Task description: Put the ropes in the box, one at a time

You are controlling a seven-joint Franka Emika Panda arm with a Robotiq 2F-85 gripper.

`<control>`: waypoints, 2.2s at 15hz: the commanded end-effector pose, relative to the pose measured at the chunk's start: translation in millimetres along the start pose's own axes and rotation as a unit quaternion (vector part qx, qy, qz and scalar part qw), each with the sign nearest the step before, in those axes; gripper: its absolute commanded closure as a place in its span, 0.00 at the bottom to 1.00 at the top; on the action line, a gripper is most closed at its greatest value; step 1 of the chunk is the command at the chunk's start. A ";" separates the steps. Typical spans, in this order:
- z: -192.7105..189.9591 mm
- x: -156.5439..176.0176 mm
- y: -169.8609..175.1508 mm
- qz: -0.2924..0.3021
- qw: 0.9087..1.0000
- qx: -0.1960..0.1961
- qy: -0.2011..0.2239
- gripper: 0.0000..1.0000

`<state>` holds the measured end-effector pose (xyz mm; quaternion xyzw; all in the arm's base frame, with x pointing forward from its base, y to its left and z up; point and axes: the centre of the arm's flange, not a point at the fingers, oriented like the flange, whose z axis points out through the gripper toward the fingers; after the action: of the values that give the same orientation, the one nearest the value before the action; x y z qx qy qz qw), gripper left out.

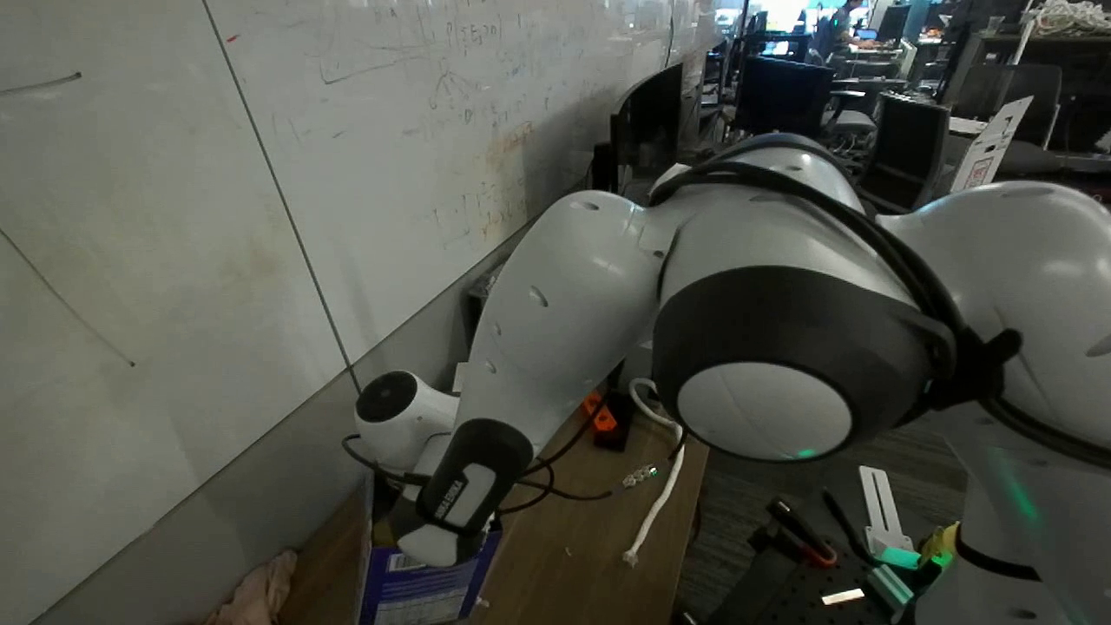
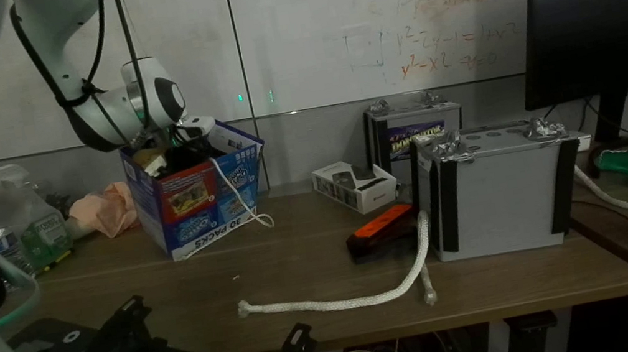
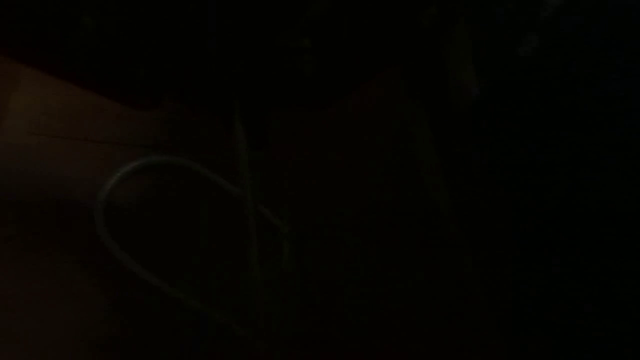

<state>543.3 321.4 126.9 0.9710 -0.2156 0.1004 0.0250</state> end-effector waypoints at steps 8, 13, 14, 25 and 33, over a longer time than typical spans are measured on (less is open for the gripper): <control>-44.8 33.6 39.7 0.050 0.992 -0.057 0.097 0.99; -126.9 38.5 37.2 0.061 0.993 0.000 0.098 0.99; -140.0 39.2 36.4 0.063 0.994 0.017 0.091 0.99; -221.8 48.6 51.0 0.095 0.992 0.083 0.030 0.11; -275.3 87.1 174.5 0.181 0.977 0.060 0.091 0.00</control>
<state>526.0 200.0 390.0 0.9135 -0.3562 0.1925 -0.0396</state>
